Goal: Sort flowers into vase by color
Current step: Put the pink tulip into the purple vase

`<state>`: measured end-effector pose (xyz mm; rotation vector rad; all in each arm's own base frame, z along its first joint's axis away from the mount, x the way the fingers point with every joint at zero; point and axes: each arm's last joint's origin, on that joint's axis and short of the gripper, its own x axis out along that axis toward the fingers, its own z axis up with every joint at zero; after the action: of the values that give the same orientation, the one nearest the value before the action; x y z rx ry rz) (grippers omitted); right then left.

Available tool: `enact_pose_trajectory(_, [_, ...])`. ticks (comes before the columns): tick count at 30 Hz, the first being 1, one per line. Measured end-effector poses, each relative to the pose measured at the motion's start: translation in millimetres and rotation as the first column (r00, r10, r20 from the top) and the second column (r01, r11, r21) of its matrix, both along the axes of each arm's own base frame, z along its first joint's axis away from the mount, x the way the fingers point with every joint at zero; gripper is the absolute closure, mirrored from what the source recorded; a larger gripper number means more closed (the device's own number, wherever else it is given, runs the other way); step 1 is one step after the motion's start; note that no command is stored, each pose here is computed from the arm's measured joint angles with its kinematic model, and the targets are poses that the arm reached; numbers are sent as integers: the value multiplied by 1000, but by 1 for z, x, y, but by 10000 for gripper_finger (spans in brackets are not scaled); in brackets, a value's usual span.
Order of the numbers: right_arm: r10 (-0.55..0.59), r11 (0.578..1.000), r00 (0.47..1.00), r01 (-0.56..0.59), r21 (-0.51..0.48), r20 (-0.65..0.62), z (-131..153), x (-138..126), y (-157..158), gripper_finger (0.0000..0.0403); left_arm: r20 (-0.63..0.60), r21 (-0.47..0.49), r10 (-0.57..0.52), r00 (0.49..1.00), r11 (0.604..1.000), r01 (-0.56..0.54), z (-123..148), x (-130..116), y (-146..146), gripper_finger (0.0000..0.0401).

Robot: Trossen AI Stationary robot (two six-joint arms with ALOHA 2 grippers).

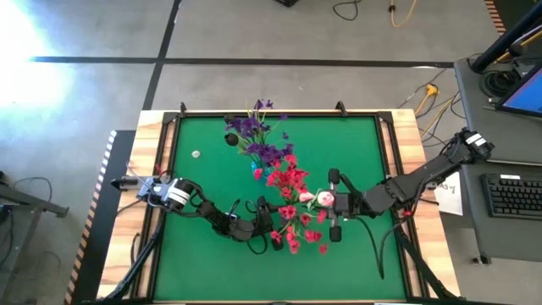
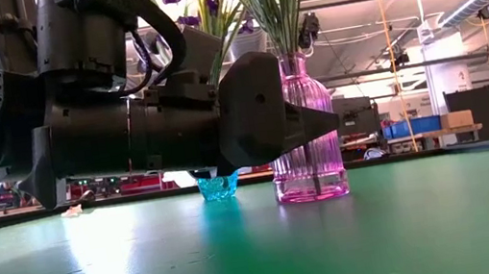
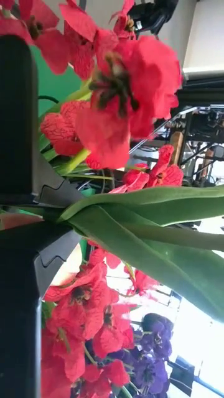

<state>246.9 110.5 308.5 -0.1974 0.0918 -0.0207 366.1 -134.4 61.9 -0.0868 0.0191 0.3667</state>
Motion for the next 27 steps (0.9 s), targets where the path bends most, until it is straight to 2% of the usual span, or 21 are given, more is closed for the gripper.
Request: enact_pose_trajectory(27, [-14, 997, 1000, 14, 73, -5, 2, -2, -6, 381, -9, 4, 0, 1000, 1000, 0, -1, 0, 0, 134])
